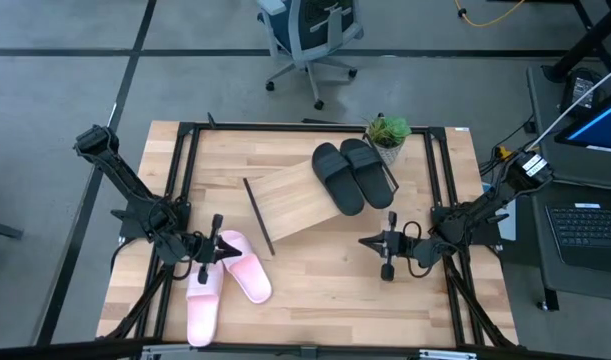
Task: Pick and place slides into the shelf
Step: Put the right pink slide on the shelf
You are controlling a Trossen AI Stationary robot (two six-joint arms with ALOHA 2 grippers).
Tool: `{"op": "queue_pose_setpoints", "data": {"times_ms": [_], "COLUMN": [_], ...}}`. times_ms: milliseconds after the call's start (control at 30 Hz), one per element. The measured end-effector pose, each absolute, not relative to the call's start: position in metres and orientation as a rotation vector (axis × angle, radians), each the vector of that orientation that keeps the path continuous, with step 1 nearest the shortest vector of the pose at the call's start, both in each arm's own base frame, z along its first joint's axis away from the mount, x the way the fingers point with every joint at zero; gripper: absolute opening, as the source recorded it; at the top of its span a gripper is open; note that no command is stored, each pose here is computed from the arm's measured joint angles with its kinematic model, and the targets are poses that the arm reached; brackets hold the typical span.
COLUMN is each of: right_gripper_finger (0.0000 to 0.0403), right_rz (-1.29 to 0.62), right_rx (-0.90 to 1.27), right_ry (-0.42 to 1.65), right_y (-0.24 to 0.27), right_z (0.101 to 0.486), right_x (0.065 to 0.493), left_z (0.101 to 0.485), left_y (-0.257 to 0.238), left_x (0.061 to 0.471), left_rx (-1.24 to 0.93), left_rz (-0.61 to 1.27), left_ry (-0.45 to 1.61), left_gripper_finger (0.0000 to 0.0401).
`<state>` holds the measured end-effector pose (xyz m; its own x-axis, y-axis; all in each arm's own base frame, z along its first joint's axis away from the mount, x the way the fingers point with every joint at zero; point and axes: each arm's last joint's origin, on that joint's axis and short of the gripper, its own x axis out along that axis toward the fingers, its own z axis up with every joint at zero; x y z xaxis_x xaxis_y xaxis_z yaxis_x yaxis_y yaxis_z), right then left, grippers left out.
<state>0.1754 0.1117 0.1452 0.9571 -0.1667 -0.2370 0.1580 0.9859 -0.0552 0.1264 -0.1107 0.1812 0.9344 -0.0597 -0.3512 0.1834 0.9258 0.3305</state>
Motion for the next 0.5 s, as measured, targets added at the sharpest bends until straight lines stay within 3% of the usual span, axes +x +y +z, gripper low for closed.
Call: {"op": "queue_pose_setpoints", "data": {"times_ms": [500], "right_gripper_finger": [0.0007], "right_rz": [-0.172], "right_rx": [-0.065], "right_ry": [0.245], "right_y": [0.1111], "right_z": [0.1452], "right_x": [0.1755], "left_z": [0.1838], "left_y": [-0.1117], "left_x": [0.1274], "left_rx": [0.261], "left_rz": [-0.113], "left_ry": [0.324], "left_gripper_finger": [0.0]}}
